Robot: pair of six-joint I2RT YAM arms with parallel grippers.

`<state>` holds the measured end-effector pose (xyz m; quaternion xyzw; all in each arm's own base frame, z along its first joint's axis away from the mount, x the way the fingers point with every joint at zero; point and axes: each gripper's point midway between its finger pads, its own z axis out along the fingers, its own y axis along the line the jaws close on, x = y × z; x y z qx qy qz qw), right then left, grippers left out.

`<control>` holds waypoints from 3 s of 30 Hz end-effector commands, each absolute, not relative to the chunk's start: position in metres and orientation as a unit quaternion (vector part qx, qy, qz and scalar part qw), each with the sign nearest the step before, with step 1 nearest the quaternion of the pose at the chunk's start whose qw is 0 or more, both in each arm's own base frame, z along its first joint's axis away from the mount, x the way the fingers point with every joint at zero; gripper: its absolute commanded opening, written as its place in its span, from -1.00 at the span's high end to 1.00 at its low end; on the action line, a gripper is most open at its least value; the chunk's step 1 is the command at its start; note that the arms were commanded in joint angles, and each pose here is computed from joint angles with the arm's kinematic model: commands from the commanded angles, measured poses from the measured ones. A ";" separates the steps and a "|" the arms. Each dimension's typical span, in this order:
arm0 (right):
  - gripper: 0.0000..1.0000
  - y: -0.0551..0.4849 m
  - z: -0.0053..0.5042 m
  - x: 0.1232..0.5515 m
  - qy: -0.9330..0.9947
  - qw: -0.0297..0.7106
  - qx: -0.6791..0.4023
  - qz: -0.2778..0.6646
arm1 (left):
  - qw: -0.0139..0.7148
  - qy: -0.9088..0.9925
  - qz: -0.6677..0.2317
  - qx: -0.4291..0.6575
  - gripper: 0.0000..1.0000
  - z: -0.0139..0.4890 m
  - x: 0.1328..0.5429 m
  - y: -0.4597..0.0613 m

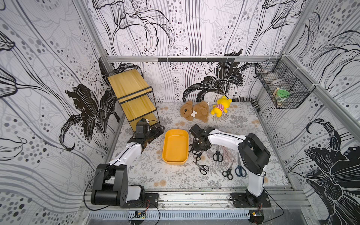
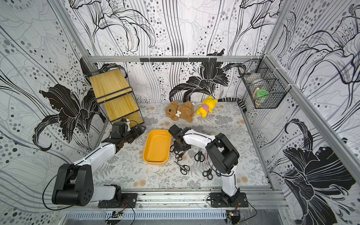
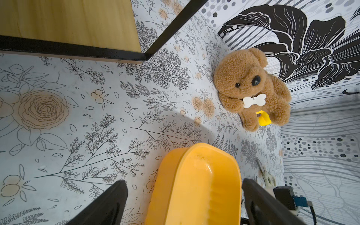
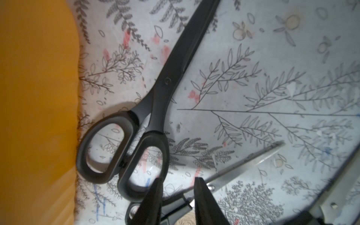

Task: Put the scissors into the storage box
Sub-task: Pick up the scissors from the center of the board, then place the scissors in the storage box.

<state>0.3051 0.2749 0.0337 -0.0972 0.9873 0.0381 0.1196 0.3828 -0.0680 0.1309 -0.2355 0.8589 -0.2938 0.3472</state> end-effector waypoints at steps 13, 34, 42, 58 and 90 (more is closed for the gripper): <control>0.48 0.287 0.023 0.320 0.988 0.124 -0.088 0.033 | 0.351 0.851 -0.301 -0.250 -0.93 0.127 0.387 -0.057; 0.77 0.270 0.007 0.319 0.989 0.125 -0.080 -0.008 | 0.350 0.843 -0.314 -0.263 -0.93 0.128 0.388 -0.052; 0.95 0.275 0.038 0.331 0.984 0.160 -0.078 0.003 | 0.347 0.841 -0.318 -0.268 -0.93 0.125 0.389 -0.050; 1.00 0.290 0.130 0.336 0.969 0.226 -0.090 0.049 | 0.345 0.837 -0.327 -0.272 -0.93 0.125 0.389 -0.050; 1.00 0.420 0.072 0.268 0.948 0.188 -0.238 0.095 | 0.356 0.829 -0.327 -0.282 -0.93 0.131 0.389 -0.040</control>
